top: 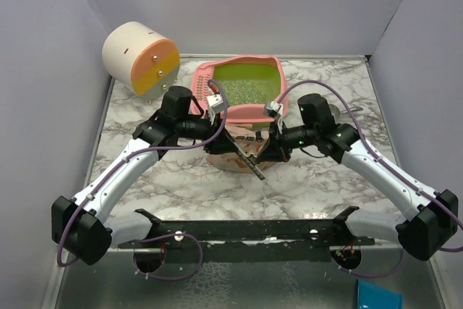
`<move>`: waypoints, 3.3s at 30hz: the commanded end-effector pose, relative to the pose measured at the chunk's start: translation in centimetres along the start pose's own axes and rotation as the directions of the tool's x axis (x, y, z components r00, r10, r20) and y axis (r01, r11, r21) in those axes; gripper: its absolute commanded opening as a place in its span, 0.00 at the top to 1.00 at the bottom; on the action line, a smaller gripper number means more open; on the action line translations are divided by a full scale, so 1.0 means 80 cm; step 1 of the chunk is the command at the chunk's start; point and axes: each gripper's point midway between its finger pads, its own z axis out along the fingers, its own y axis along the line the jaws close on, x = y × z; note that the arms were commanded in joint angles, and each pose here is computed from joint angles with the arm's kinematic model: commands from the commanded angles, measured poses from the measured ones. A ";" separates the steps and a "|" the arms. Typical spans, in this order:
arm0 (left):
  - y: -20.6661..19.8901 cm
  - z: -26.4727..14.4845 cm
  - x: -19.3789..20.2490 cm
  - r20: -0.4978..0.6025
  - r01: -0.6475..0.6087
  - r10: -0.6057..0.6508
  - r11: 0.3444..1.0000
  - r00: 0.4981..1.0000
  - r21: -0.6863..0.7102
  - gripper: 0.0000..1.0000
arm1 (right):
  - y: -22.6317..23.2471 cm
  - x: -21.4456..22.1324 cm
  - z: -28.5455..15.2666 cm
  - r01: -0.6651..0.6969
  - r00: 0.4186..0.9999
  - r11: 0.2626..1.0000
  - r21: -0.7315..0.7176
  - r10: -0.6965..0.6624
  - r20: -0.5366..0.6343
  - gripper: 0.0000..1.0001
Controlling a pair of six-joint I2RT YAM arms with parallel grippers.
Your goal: Fill the litter box with clean litter
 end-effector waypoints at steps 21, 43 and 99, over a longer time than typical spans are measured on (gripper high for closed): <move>-0.029 0.004 -0.001 0.051 -0.046 0.038 0.985 0.998 0.167 1.00 | 0.004 -0.030 -0.016 0.050 0.996 0.996 0.073 -0.055 0.073 0.48; -0.057 -0.005 -0.016 0.118 -0.109 0.081 0.960 0.990 0.257 1.00 | 0.034 -0.034 0.000 0.100 0.987 0.985 -0.141 -0.081 0.135 0.52; 0.125 0.011 0.043 -0.241 -0.483 0.422 0.806 0.874 -0.342 0.70 | -0.100 -0.042 -0.049 0.532 0.845 0.782 0.326 -0.463 -0.267 0.99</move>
